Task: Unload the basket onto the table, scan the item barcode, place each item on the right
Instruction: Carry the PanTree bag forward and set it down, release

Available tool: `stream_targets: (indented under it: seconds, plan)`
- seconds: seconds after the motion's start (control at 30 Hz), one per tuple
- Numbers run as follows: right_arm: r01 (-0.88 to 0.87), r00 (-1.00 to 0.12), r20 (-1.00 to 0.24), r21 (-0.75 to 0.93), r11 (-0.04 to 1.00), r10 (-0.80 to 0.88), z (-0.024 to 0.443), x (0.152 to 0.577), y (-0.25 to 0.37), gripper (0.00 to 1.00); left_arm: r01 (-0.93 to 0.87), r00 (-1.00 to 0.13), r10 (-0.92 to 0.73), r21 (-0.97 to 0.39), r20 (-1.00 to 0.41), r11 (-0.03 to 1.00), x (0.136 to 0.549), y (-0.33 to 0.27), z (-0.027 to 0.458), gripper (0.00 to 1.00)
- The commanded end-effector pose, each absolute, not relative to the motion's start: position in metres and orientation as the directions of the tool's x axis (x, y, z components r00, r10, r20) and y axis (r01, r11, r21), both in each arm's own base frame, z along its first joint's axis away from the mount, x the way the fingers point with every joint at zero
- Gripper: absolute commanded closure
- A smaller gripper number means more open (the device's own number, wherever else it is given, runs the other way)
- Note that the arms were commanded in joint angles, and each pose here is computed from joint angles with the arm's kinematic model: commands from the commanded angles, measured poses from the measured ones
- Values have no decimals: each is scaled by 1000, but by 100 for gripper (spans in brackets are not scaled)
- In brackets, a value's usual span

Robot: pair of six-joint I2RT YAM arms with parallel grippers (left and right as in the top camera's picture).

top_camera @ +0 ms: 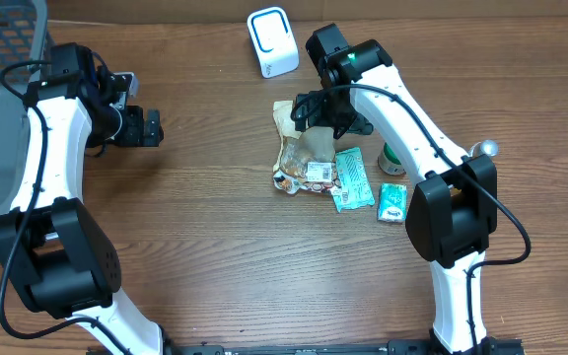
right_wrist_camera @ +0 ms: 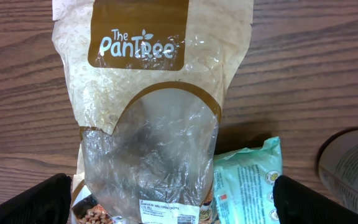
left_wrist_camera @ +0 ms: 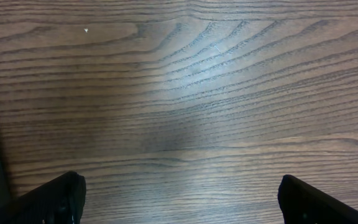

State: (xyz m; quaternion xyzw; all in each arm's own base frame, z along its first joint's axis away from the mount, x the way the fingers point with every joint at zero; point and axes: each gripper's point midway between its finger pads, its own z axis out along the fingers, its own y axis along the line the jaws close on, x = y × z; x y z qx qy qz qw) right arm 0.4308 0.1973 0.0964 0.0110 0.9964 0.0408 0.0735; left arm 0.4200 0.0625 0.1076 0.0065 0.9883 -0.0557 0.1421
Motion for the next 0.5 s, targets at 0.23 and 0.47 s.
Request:
stream_targets:
  seconds: [0.23, 0.47]
  plan:
    - [-158, -970, -197, 48, 986, -145, 95, 442, 195, 0, 21, -954, -12, -105, -301, 994, 425, 62, 114, 1]
    - [-158, -970, -197, 48, 986, -145, 95, 442, 195, 0, 21, -954, -12, -105, -301, 994, 425, 62, 114, 0]
